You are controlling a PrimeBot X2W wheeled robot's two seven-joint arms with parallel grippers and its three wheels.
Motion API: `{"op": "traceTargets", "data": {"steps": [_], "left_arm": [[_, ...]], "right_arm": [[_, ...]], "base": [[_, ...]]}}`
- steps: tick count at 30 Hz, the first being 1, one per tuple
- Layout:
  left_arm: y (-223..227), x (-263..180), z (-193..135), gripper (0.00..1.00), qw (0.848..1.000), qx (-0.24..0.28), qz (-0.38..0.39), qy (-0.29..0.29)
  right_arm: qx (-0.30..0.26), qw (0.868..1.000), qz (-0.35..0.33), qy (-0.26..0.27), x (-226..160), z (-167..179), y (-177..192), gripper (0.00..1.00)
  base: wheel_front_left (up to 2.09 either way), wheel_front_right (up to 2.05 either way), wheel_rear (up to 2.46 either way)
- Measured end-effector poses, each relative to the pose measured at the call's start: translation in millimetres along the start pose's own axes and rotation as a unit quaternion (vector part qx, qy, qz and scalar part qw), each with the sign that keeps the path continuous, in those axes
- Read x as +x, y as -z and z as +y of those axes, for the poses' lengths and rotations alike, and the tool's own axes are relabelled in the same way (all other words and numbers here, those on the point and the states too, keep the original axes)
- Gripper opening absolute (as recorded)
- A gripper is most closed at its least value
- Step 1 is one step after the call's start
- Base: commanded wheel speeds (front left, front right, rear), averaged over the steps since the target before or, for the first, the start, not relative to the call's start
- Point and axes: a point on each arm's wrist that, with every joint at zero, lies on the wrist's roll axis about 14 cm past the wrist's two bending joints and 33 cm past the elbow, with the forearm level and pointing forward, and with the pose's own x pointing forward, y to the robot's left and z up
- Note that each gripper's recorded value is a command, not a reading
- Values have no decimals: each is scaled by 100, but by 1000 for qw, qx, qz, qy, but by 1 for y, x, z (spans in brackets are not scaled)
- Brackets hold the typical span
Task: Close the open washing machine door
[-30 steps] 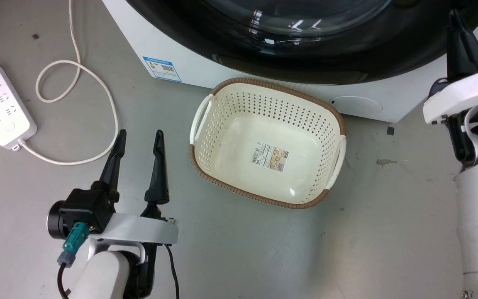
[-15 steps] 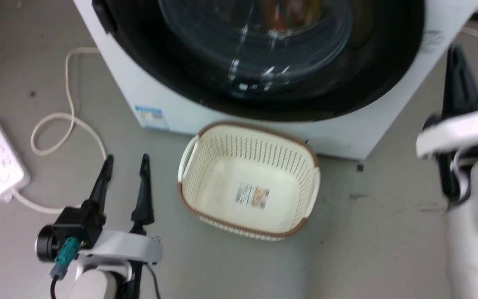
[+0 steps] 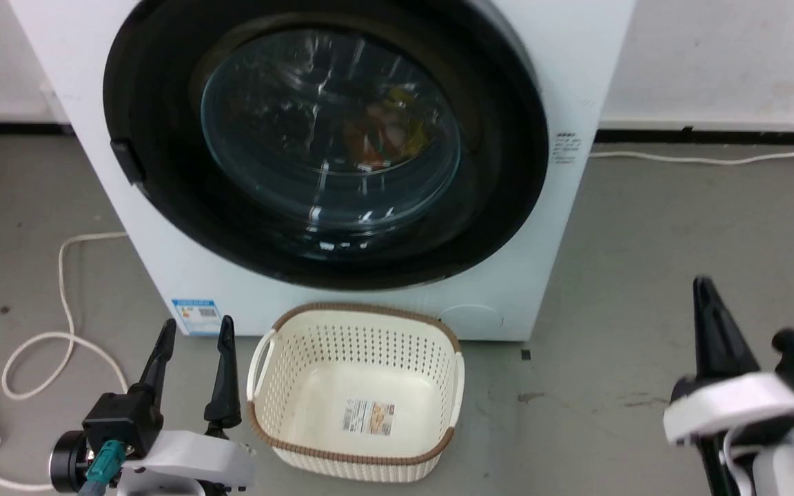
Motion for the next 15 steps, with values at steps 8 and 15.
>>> {"op": "traceTargets", "data": {"steps": [8, 15], "left_arm": [[-1, -8, -4, 100, 1000, 5, 9, 10], [2, -15, -1, 100, 1000, 9, 25, 9]], "right_arm": [[7, 999, 33, -22, -33, 15, 15, 0], [7, 996, 81, -44, -51, 29, 32, 0]], "base": [[0, 0, 0], [0, 0, 0]]}}
